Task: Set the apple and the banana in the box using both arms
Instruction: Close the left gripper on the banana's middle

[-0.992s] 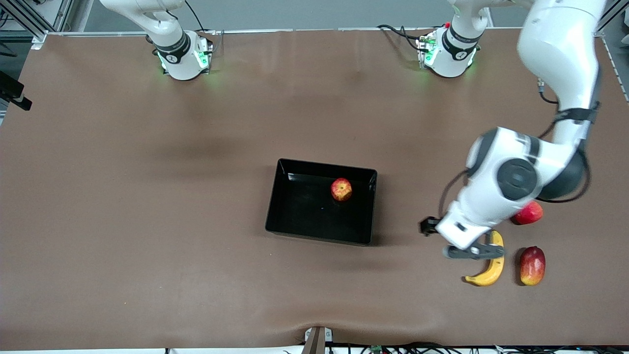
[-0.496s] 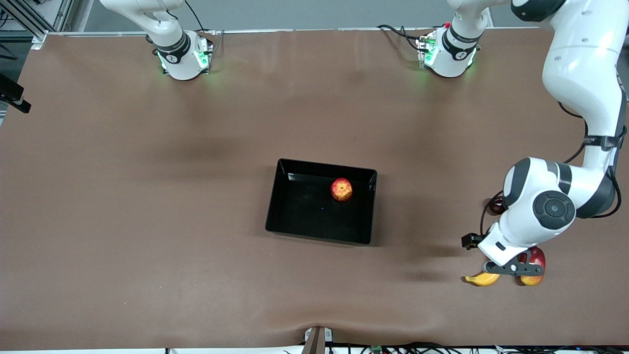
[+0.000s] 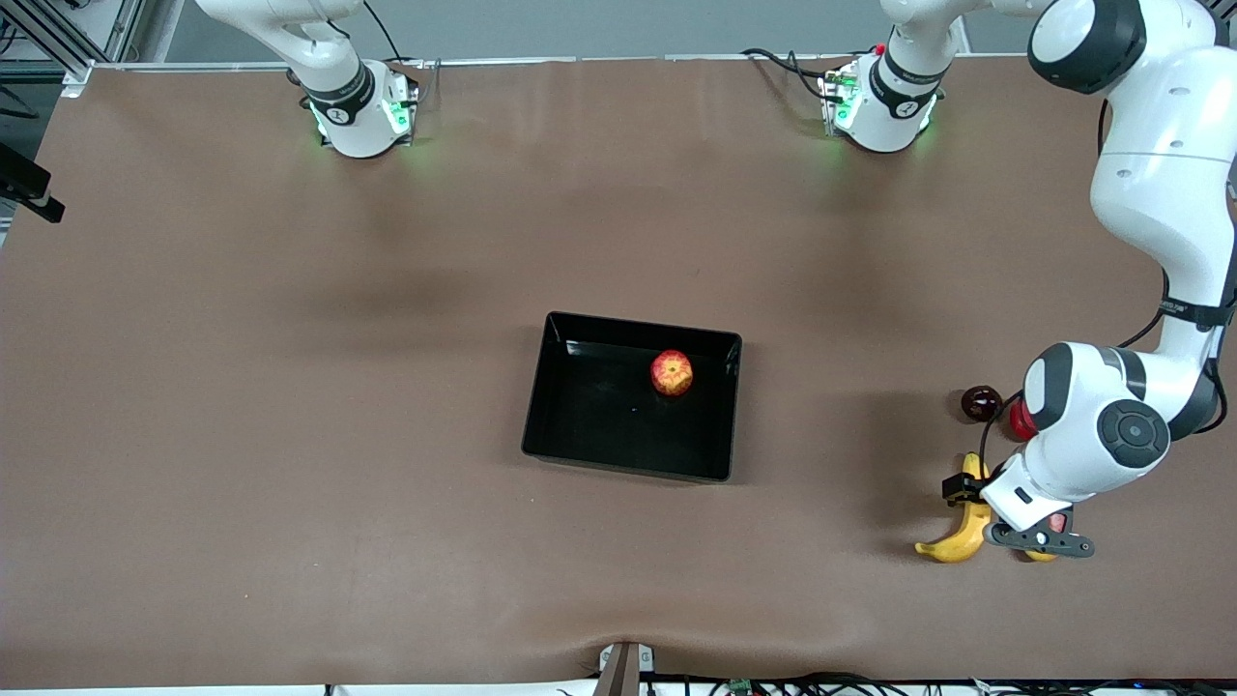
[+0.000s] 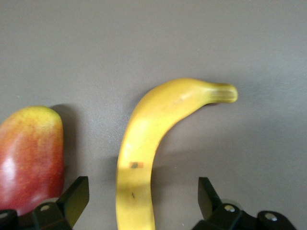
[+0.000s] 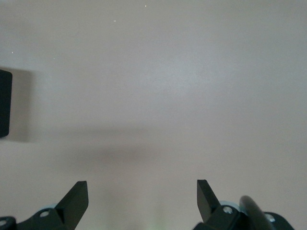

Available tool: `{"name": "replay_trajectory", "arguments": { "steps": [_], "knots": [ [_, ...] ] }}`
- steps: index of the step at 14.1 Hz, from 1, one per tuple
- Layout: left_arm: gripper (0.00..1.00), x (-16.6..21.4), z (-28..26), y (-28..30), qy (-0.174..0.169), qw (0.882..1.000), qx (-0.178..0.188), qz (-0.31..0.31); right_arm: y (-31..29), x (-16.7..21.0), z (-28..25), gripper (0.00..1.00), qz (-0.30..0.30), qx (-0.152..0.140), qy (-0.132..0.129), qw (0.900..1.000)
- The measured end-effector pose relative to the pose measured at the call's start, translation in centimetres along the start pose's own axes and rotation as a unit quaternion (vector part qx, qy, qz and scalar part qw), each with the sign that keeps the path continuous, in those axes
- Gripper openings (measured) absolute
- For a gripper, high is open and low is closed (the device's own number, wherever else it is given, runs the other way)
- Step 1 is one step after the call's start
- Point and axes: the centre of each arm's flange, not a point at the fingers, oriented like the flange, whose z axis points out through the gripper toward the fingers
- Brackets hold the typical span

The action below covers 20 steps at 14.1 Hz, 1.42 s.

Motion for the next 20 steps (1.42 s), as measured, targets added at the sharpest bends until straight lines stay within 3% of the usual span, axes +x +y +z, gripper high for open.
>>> {"name": "replay_trajectory", "arguments": {
  "steps": [3, 5, 9, 10, 16, 20],
  "knots": [
    [1.0, -0.7, 2.2, -0.9, -0.002, 1.0, -0.002, -0.007, 0.0, 0.0, 0.1, 1.0, 0.0, 0.0, -0.001, 1.0],
    [0.84, -0.8, 2.5, -1.0, -0.004, 1.0, -0.001, -0.008, 0.0, 0.0, 0.1, 1.0, 0.0, 0.0, -0.001, 1.0],
    [0.41, -0.5, 2.1, -0.8, 0.001, 1.0, -0.001, -0.011, 0.1, 0.0, 0.1, 1.0, 0.001, 0.0, -0.001, 1.0],
    [0.35, -0.3, 2.0, -0.7, 0.004, 1.0, -0.001, -0.011, 0.1, 0.0, 0.1, 1.0, 0.001, 0.0, -0.001, 1.0],
    [0.35, 1.4, -1.6, 3.8, 0.014, 0.999, -0.027, -0.036, 0.1, 0.0, 0.1, 1.0, 0.001, 0.0, -0.001, 1.0],
    [0.35, 1.9, -4.5, 8.4, -0.009, 0.997, -0.042, -0.066, 0.1, 0.0, 0.1, 1.0, 0.001, 0.0, -0.001, 1.0]
  ]
}}
